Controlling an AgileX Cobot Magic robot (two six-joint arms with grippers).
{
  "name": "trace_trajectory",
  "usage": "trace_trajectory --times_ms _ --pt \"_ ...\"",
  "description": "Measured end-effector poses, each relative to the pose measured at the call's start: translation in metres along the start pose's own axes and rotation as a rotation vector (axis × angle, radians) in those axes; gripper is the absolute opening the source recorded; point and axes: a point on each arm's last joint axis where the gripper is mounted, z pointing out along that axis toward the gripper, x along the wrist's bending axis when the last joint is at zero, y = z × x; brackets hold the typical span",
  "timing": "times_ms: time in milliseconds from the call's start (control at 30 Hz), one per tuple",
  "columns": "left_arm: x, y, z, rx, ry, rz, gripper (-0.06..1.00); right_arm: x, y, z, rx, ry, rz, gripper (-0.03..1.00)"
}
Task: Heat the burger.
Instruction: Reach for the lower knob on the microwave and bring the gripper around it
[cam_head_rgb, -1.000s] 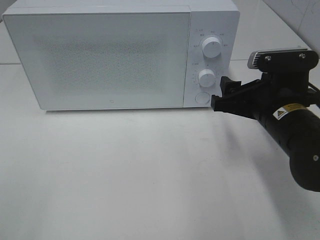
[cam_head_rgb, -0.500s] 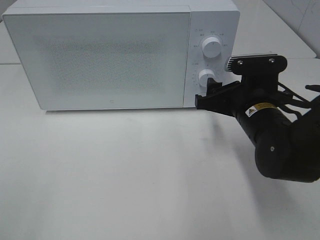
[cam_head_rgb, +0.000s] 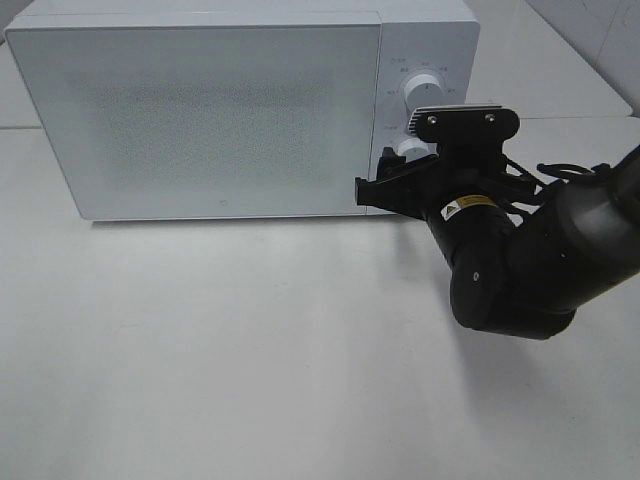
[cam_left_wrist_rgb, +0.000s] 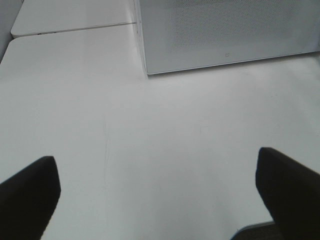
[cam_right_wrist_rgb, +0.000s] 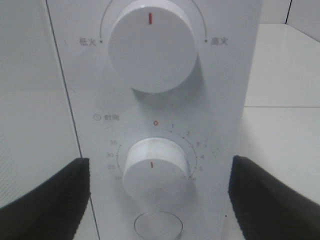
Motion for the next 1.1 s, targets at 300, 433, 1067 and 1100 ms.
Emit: trace_trajectory --times_ms 300,433,1067,1100 --pt "0.0 0.0 0.0 0.0 0.0 0.0 0.99 0.007 -0.008 0.013 0.002 -0.012 0.006 0.76" --pt "0.0 0.0 0.0 0.0 0.0 0.0 0.99 0.008 -0.009 0.018 0.0 -0.02 0.012 0.76" --pt "0.0 0.0 0.0 0.0 0.0 0.0 0.99 0.008 -0.011 0.026 0.003 -0.04 0.024 0.76" --pt "0.0 0.0 0.0 0.0 0.0 0.0 0.99 0.008 -0.011 0.026 0.003 -0.04 0.024 0.76"
